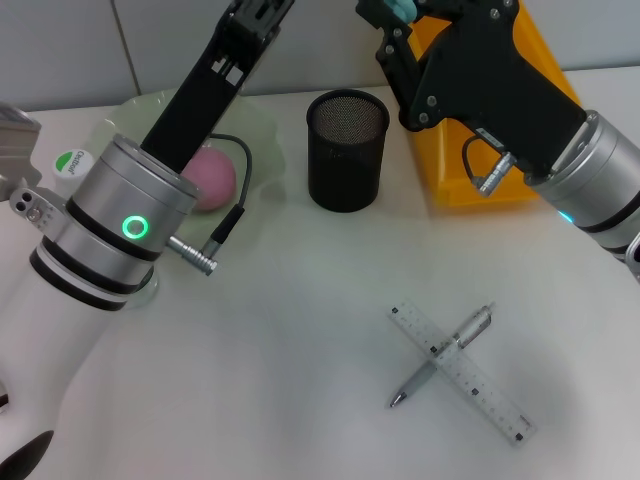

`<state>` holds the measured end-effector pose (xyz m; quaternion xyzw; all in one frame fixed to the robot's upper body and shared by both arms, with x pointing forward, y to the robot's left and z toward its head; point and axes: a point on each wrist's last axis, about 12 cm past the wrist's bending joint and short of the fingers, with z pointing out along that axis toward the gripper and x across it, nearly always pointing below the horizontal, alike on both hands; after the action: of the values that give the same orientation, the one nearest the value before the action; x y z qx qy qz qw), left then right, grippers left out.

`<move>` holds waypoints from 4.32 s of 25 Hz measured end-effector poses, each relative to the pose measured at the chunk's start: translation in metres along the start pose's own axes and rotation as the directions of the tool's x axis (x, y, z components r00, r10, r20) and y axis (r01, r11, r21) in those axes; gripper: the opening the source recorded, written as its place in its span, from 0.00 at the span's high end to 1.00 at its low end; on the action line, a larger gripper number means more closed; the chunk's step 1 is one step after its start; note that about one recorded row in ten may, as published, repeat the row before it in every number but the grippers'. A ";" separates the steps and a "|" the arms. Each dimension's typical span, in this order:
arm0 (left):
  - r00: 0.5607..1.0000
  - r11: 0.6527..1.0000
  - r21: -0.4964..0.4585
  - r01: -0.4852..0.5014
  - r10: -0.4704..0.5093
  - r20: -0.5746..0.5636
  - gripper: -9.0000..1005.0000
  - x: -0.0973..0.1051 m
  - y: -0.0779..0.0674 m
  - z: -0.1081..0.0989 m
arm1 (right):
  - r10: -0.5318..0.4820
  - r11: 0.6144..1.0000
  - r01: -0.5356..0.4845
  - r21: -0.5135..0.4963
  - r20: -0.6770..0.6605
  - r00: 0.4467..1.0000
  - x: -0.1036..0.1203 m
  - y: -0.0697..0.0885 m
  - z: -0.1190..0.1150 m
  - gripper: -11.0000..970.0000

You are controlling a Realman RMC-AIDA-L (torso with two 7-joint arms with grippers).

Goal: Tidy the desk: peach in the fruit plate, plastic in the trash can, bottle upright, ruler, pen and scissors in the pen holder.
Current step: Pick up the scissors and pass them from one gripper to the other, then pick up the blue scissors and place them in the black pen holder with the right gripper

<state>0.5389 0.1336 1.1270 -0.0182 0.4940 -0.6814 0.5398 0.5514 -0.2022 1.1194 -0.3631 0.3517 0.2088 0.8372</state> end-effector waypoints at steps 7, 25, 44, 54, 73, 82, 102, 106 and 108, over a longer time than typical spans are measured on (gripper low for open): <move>1.000 1.000 0.002 -0.001 0.001 -0.005 0.65 0.001 0.000 -0.002 | 0.001 1.000 -0.001 0.001 0.005 1.000 0.000 0.000 0.001 0.90; 1.000 1.000 -0.001 -0.005 0.005 0.002 0.16 -0.001 0.001 -0.002 | 0.000 1.000 0.000 0.006 0.002 1.000 0.000 0.000 0.000 0.90; 0.940 0.939 0.166 -0.301 0.322 -0.115 0.14 -0.003 -0.005 -0.012 | 0.119 0.976 -0.131 0.174 0.077 0.990 -0.010 -0.018 -0.019 0.90; 0.757 0.832 0.346 -0.434 0.545 -0.362 0.14 -0.007 0.001 -0.027 | 0.312 0.913 -0.332 0.237 0.121 0.942 -0.022 -0.041 -0.054 0.90; 0.371 0.770 0.366 -0.522 0.591 -0.716 0.14 -0.033 0.033 -0.092 | 0.631 0.773 -0.586 0.241 -0.195 0.751 -0.026 -0.096 -0.076 0.90; 0.383 0.773 0.315 -0.551 0.570 -0.727 0.15 -0.023 0.036 -0.100 | 0.729 0.671 -0.708 0.221 -0.371 0.575 -0.074 -0.155 -0.062 0.89; 0.363 0.755 0.305 -0.580 0.575 -0.733 0.15 -0.020 0.040 -0.108 | 0.432 0.738 -0.628 0.247 -0.888 0.159 -0.091 -0.190 0.078 0.88; 0.363 0.754 0.304 -0.582 0.576 -0.732 0.15 -0.020 0.040 -0.109 | 0.352 0.778 -0.584 0.234 -0.931 0.096 -0.085 -0.185 0.102 0.88; 0.364 0.753 0.303 -0.584 0.577 -0.732 0.15 -0.020 0.040 -0.109 | 0.323 0.794 -0.566 0.224 -0.943 0.080 -0.083 -0.183 0.113 0.88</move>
<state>0.5155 0.2225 1.0538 0.4568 0.6553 -0.3790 0.4672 0.6565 -0.2432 1.3201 -0.3672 0.8530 0.2229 0.2963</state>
